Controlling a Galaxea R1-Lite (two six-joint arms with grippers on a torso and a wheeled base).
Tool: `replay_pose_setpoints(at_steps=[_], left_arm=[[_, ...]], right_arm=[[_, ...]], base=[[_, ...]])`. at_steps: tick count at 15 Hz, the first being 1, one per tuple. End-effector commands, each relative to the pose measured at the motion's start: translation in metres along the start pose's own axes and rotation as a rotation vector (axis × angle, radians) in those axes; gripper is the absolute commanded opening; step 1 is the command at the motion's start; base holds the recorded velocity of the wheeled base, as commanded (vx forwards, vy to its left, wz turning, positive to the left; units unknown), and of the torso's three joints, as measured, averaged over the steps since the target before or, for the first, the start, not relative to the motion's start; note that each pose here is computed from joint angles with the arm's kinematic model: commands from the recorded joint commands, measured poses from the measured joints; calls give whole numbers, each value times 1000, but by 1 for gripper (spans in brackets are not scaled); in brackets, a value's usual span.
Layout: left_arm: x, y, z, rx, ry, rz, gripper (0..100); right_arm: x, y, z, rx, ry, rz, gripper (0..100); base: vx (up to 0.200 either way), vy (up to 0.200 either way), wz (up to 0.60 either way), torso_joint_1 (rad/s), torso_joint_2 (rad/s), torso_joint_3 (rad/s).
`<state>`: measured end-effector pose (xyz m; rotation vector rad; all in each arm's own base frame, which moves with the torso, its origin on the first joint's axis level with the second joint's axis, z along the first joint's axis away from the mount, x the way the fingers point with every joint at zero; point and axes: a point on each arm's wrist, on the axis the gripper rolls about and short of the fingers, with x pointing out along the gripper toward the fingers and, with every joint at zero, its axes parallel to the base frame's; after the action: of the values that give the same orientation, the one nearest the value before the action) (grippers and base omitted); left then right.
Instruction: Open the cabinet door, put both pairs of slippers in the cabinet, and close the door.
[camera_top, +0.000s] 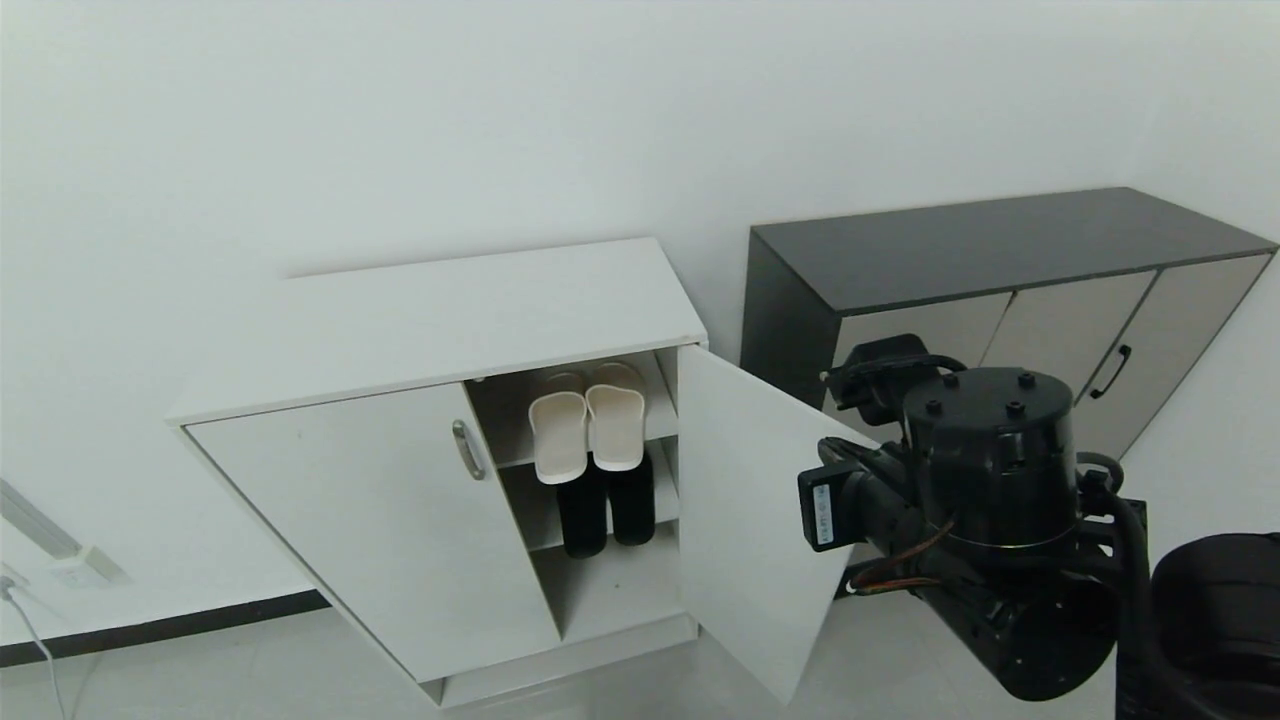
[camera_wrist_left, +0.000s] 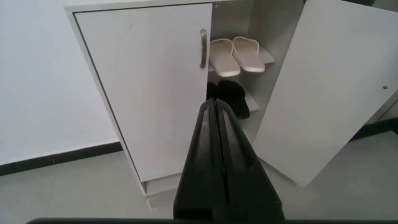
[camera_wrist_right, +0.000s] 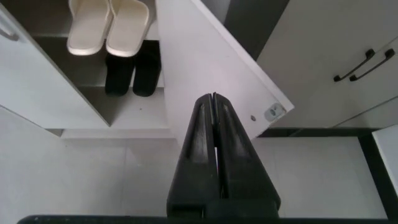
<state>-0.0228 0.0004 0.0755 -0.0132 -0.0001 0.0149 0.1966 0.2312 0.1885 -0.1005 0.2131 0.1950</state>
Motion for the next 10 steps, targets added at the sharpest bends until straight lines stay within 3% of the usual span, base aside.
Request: replay_pose_setpoints(at_steps=[1,4,7,10], left_arm=[[0,0,0,-1,0,0,0],[0,0,0,-1,0,0,0],[0,0,0,-2,0,2,0],[0,0,0,-2,0,2,0]], right_arm=[[0,0,0,1,0,-1,0],[2,-2,0,2,2,-9,0],[8,-7,-2,1,11,-32,0],[29,-25,14,33,-10,-39,0]], base=[[-200,0,0,2,7,2],[-200,0,0,-1,-1,7],[0,0,0,0,0,0],[0,0,0,0,0,0]])
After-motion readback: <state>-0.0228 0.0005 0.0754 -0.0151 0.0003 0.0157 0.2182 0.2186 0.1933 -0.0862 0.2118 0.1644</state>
